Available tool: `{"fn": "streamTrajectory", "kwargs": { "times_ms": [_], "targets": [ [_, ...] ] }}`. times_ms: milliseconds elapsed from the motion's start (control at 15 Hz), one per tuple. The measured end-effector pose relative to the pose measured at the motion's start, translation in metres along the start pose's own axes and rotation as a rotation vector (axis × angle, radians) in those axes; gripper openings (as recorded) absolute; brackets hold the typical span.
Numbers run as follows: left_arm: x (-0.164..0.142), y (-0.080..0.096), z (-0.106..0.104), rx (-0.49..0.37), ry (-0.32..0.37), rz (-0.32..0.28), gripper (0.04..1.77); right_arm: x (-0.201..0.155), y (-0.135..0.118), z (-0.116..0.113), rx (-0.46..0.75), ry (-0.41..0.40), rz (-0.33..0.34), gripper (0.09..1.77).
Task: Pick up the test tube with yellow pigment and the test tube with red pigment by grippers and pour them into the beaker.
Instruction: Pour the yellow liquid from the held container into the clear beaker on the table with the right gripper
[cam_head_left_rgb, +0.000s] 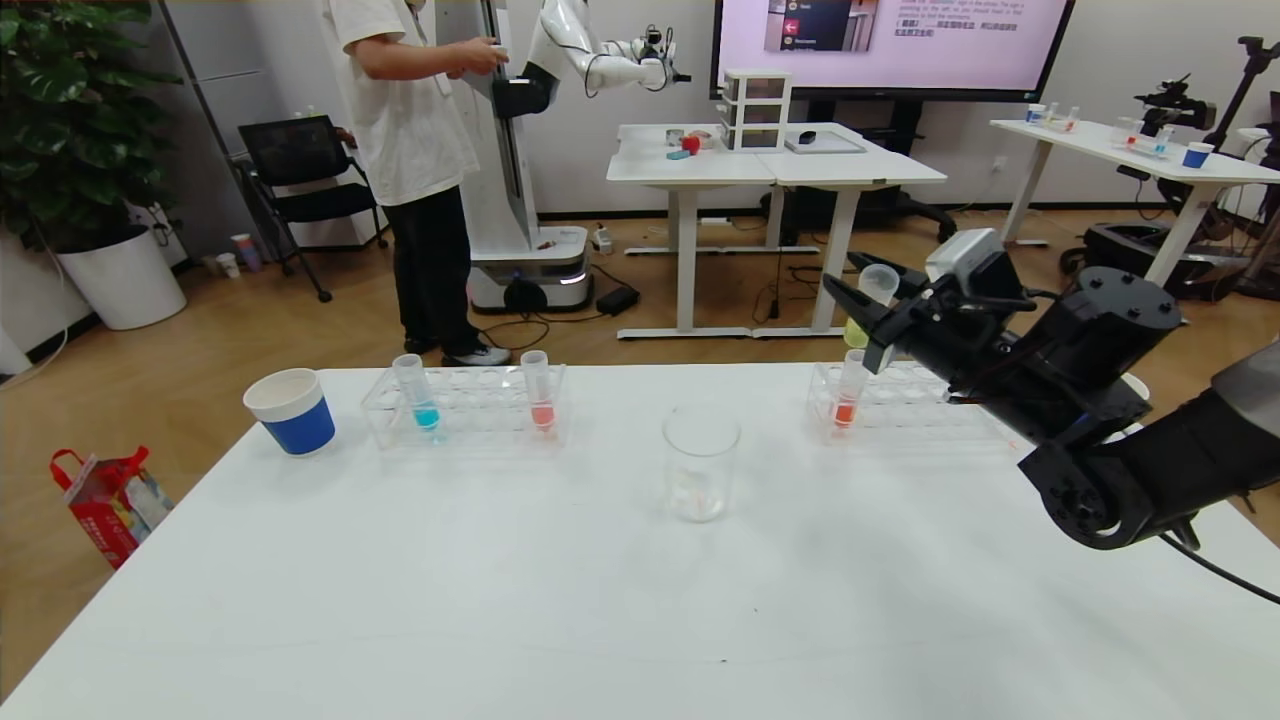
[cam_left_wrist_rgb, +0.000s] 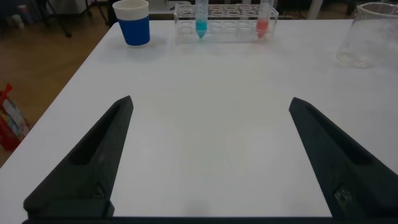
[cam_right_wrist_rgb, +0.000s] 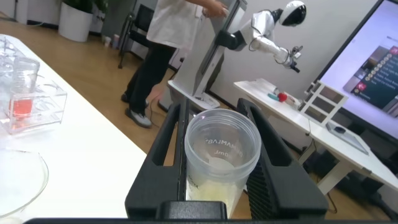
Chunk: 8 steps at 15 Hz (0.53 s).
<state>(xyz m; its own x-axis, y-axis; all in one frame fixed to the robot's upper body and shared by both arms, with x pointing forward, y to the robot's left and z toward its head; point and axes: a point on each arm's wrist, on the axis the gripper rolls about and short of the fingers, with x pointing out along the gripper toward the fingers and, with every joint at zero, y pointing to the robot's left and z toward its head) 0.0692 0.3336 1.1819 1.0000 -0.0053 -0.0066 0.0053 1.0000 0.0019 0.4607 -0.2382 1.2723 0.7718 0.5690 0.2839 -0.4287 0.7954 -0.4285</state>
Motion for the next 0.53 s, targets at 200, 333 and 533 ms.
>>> {"fn": "streamTrajectory", "kwargs": {
  "times_ms": [200, 333, 533],
  "targets": [
    [0.000, 0.000, 0.000, 0.000, 0.000, 0.000, 1.75, 0.013, 0.027, -0.006, -0.065, -0.056, 0.046, 0.53],
    [0.000, 0.000, 0.000, 0.000, 0.000, 0.000, 1.75, 0.021, 0.040, -0.012, -0.108, -0.065, 0.073, 0.53],
    [0.000, 0.000, 0.000, 0.000, 0.000, 0.000, 1.75, 0.027, 0.051, -0.020, -0.180, -0.071, 0.098, 0.53]
  ]
}}
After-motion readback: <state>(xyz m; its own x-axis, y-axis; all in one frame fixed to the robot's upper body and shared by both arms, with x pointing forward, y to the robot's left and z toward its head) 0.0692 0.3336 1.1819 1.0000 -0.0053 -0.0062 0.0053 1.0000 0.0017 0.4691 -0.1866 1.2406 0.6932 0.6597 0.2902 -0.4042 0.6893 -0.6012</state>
